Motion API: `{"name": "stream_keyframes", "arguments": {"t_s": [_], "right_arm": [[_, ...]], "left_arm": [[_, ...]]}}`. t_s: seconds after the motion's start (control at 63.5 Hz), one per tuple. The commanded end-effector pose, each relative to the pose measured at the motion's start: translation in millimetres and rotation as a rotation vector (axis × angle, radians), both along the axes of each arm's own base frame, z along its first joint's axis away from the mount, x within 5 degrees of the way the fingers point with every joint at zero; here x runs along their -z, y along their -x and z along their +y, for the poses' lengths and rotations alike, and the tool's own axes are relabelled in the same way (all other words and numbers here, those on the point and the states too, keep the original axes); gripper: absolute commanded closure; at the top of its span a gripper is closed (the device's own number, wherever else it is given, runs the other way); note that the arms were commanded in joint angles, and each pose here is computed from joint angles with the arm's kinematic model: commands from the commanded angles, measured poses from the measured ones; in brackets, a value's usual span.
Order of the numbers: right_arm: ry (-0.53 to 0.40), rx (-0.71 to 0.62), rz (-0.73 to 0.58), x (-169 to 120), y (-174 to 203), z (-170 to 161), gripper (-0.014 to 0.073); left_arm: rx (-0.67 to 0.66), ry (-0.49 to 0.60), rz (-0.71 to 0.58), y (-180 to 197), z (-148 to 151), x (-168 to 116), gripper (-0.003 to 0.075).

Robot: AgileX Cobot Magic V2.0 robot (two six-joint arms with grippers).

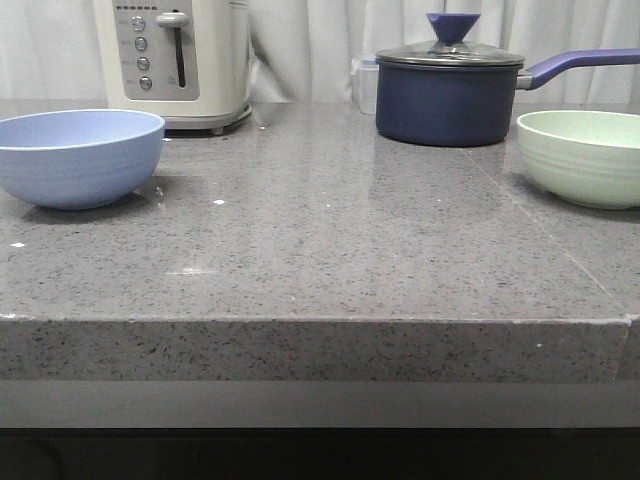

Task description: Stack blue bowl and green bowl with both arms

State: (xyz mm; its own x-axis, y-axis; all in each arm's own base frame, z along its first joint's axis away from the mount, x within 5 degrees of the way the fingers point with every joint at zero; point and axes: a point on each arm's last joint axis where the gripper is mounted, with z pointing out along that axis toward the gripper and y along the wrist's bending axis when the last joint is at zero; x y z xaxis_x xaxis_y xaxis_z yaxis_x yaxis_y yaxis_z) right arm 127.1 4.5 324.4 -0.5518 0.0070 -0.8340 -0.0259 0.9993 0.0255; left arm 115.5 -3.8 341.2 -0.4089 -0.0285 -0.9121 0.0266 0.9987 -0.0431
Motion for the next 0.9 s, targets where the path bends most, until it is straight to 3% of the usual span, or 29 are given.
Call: {"name": "stream_keyframes", "arguments": {"t_s": [0.0, 0.063, 0.221, 0.394, 0.678, 0.882], "right_arm": [[0.01, 0.003, -0.089, -15, -3, -1, 0.0094], [0.01, 0.003, -0.087, -15, -3, -1, 0.0081], [0.009, 0.003, -0.091, -15, -3, -1, 0.0083], [0.01, 0.001, -0.07, -33, -8, -1, 0.0083], [0.033, 0.002, 0.113, -65, -45, -1, 0.0083], [-0.011, 0.119, 0.288, -64, -95, -27, 0.0083]], "left_arm": [[-0.007, 0.014, -0.109, -3, 0, -17, 0.0323], [-0.007, 0.014, -0.109, -3, 0, -17, 0.0283], [0.013, 0.043, -0.116, -3, -3, -18, 0.028], [0.152, 0.029, -0.145, -2, -19, -20, 0.0279], [0.284, 0.004, -0.148, 2, -33, -20, 0.028], [0.283, 0.003, -0.149, 2, -33, -20, 0.028]]}}
